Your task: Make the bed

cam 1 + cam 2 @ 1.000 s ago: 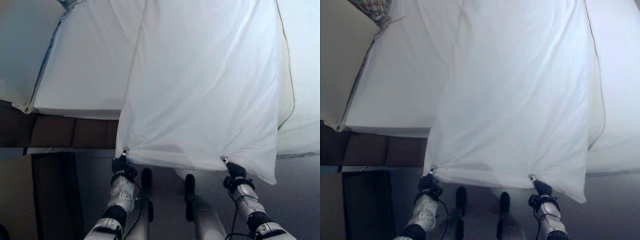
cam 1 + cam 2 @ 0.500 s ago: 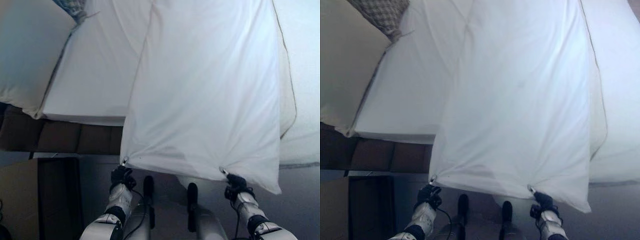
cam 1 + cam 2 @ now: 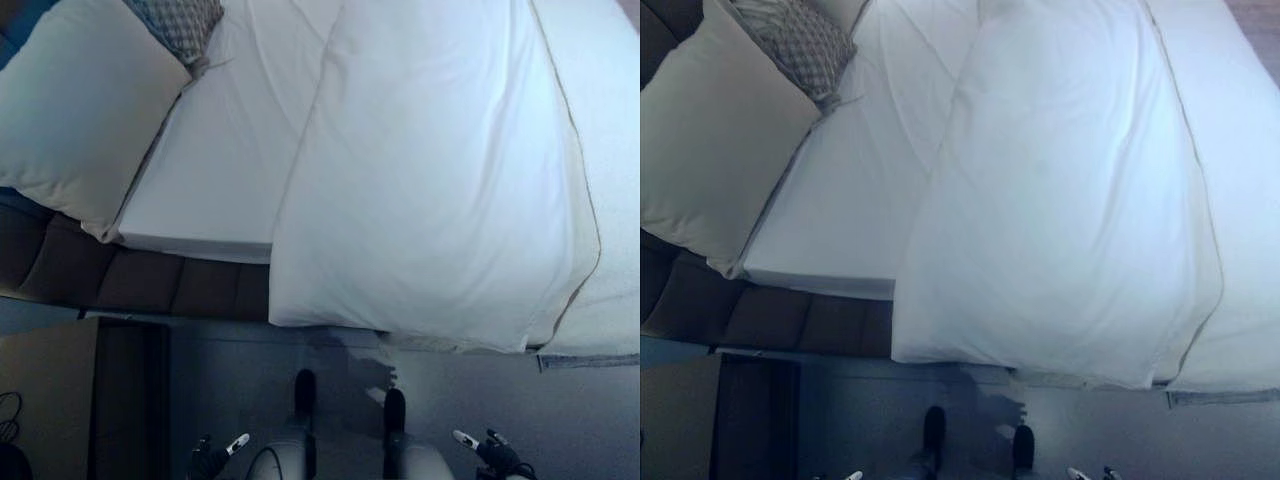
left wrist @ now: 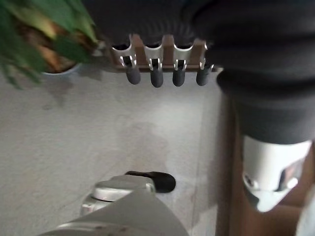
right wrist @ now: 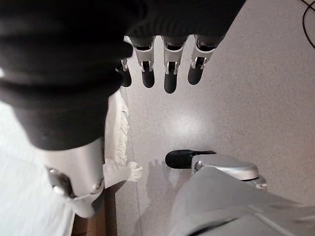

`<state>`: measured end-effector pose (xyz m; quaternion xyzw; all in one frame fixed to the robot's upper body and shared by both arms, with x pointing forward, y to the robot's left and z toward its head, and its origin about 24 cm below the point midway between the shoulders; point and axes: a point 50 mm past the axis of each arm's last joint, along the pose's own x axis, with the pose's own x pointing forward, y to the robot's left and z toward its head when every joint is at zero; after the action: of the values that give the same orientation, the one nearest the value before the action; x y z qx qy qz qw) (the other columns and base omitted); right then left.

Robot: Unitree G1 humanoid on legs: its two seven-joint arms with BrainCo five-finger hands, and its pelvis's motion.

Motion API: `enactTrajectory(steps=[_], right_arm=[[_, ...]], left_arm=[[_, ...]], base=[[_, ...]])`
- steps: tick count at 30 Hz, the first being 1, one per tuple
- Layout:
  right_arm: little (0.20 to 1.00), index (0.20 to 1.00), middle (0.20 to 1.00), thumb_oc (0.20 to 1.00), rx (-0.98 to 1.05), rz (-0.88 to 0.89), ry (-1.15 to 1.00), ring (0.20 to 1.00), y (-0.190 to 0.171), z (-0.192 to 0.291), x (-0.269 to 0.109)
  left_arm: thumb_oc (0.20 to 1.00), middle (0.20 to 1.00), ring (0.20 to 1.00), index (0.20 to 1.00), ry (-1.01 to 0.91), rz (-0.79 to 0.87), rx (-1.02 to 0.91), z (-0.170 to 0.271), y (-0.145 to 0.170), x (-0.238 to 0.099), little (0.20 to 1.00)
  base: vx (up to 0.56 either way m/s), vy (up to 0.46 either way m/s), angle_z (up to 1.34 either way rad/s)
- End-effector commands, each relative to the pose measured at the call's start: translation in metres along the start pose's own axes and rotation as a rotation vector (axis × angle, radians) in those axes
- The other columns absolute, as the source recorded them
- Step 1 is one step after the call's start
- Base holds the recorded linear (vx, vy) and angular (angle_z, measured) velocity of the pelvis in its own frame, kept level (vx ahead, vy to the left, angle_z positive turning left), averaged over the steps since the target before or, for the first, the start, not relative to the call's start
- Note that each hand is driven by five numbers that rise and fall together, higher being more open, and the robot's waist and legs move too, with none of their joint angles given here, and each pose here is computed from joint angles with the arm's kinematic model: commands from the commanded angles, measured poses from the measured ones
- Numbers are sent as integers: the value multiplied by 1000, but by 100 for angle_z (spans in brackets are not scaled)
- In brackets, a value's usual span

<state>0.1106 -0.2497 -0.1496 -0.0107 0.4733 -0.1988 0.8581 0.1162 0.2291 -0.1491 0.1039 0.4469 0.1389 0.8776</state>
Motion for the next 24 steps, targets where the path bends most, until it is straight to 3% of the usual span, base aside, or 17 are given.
enactTrajectory(steps=[1, 9, 13, 15, 17, 24], right_arm=[[1000, 1000, 1000, 1000, -27, 12, -79, 1000, -1, 14, 1], [1000, 1000, 1000, 1000, 9, 88, -387, 1000, 15, 92, 2], [1000, 1000, 1000, 1000, 6, 266, -634, 1000, 33, 157, -15], [1000, 1000, 1000, 1000, 2, 285, -665, 1000, 35, 167, -18], [1000, 1000, 1000, 1000, 6, 368, -747, 1000, 45, 202, -27], [1000, 1000, 1000, 1000, 29, 520, -838, 1000, 73, 252, -46]], left_arm=[[1000, 1000, 1000, 1000, -160, -50, 213, 25, 0, 3, 1000], [1000, 1000, 1000, 1000, -469, -194, 355, 101, -11, 7, 1000], [1000, 1000, 1000, 1000, -720, -365, 311, 169, -32, -9, 1000], [1000, 1000, 1000, 1000, -754, -391, 312, 181, -36, -12, 1000], [1000, 1000, 1000, 1000, -886, -523, 409, 222, -56, -28, 1000], [1000, 1000, 1000, 1000, -1025, -711, 417, 284, -88, -61, 1000]], base=[[0, 0, 0], [-9, 6, -4], [-55, 1, -8], [-73, -5, -13], [-116, -4, -10], [-96, -8, -2]])
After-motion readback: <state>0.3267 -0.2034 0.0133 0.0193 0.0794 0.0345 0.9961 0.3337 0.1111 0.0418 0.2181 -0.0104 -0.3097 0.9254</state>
